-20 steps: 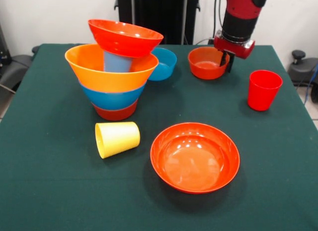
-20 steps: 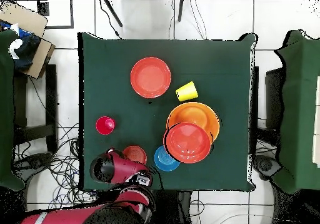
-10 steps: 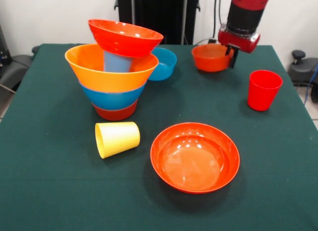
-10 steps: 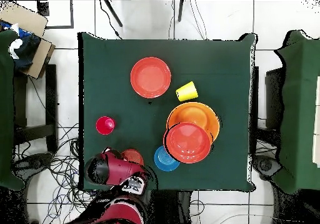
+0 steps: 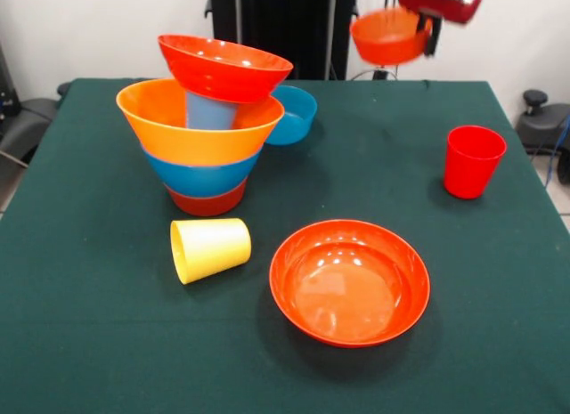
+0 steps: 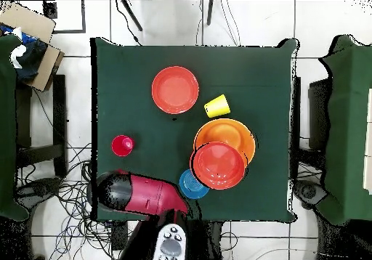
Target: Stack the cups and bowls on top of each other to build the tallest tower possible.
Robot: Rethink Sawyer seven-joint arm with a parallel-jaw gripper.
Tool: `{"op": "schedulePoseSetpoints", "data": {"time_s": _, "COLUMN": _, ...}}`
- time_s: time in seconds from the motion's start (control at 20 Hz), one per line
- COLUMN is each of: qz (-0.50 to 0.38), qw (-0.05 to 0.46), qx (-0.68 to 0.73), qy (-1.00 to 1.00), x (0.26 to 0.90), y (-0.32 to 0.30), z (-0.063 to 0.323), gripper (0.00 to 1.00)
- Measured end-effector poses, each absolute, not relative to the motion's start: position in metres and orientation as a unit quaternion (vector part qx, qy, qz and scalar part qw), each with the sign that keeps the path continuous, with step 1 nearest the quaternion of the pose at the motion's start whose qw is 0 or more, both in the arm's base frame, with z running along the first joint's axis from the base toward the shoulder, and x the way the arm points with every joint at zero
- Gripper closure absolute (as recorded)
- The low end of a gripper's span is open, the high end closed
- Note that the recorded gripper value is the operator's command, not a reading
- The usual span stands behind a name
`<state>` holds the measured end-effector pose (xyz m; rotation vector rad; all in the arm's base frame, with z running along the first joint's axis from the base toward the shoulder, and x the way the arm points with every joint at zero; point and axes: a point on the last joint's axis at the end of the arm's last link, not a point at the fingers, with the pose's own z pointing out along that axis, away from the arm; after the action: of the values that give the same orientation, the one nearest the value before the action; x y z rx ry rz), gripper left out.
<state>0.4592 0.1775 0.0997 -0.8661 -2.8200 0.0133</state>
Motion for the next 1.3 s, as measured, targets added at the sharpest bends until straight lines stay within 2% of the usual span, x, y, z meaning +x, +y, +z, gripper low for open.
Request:
{"op": "schedulePoseSetpoints", "data": {"time_s": 0.1, "qz": -0.006, "qw": 0.113, "qx": -0.297, "qy": -0.948, "x": 0.468, "y": 0.169, "z": 0.135, "gripper": 1.00}}
{"op": "schedulePoseSetpoints", "data": {"time_s": 0.2, "qz": -0.010, "qw": 0.116, "qx": -0.299, "qy": -0.947, "x": 0.473, "y": 0.165, "z": 0.149, "gripper": 1.00}}
{"op": "schedulePoseSetpoints", "data": {"time_s": 0.3, "qz": -0.021, "qw": 0.118, "qx": -0.305, "qy": -0.945, "x": 0.484, "y": 0.155, "z": 0.180, "gripper": 1.00}}
{"op": "schedulePoseSetpoints", "data": {"time_s": 0.6, "qz": -0.040, "qw": 0.103, "qx": -0.324, "qy": -0.939, "x": 0.507, "y": 0.129, "z": 0.227, "gripper": 1.00}}
{"op": "schedulePoseSetpoints", "data": {"time_s": 1.0, "qz": -0.052, "qw": 0.067, "qx": -0.352, "qy": -0.932, "x": 0.556, "y": 0.066, "z": 0.264, "gripper": 1.00}}
{"op": "schedulePoseSetpoints", "data": {"time_s": 1.3, "qz": -0.055, "qw": 0.050, "qx": -0.359, "qy": -0.930, "x": 0.584, "y": 0.031, "z": 0.268, "gripper": 1.00}}
